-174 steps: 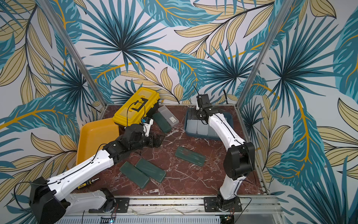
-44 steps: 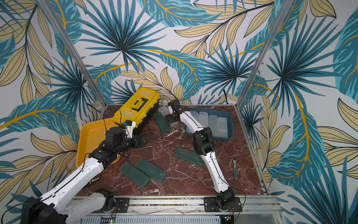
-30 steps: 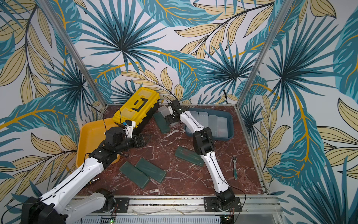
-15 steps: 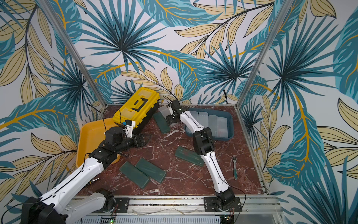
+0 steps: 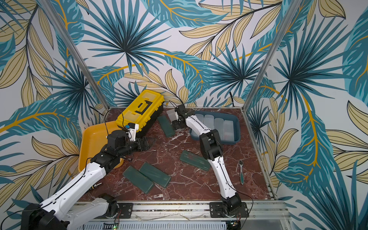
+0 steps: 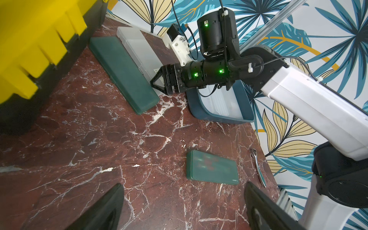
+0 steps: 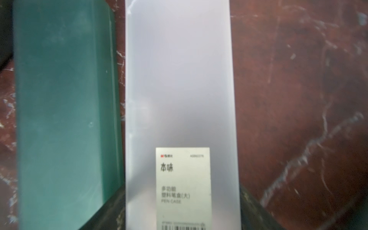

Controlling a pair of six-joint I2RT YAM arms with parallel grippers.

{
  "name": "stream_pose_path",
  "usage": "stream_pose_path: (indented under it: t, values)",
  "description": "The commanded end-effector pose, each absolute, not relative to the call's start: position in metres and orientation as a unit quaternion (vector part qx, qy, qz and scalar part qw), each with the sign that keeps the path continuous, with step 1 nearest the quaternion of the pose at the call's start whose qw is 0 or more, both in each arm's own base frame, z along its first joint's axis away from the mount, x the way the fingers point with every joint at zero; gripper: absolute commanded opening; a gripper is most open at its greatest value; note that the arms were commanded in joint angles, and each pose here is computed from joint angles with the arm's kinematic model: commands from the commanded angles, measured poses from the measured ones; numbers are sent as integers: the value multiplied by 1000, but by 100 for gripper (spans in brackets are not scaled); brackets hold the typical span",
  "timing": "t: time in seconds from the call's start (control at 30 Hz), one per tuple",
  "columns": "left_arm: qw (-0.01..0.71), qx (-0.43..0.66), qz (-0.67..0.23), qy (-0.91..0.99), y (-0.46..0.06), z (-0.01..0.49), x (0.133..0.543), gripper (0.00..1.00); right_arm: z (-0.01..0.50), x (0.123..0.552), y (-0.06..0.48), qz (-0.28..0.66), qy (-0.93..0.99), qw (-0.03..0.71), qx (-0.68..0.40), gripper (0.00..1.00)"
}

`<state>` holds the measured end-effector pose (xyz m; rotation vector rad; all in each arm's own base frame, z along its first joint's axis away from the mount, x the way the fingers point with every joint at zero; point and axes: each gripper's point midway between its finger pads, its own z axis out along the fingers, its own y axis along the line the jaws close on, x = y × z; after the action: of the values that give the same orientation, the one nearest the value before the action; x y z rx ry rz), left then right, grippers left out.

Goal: Place the pencil cases by color into the storage box
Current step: Pick up the pencil case from the center of the board.

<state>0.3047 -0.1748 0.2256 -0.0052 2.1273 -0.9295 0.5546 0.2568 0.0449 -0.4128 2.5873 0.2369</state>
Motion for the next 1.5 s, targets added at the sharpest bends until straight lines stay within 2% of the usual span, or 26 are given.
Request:
stream_pose_path:
  t: [0.0,0.7,0.8,0.97,1.07,1.47]
  values:
    - [411,-6,-370,833,-171,229,302,95,75,549,249,93,952,270,-110,75]
    - [417,-12,-366,831,-166,226,295,95,18,455,231,41,980,187,-51,75]
    - [416,-11,-366,832,-166,226,296,95,13,451,231,41,981,182,-51,78]
    - [414,-11,-367,833,-167,225,296,95,29,460,233,39,978,199,-53,91]
    - [413,-11,-366,834,-167,224,296,95,45,472,234,35,974,217,-55,95]
    - [415,8,-353,838,-169,221,299,95,78,529,239,27,961,271,-57,96]
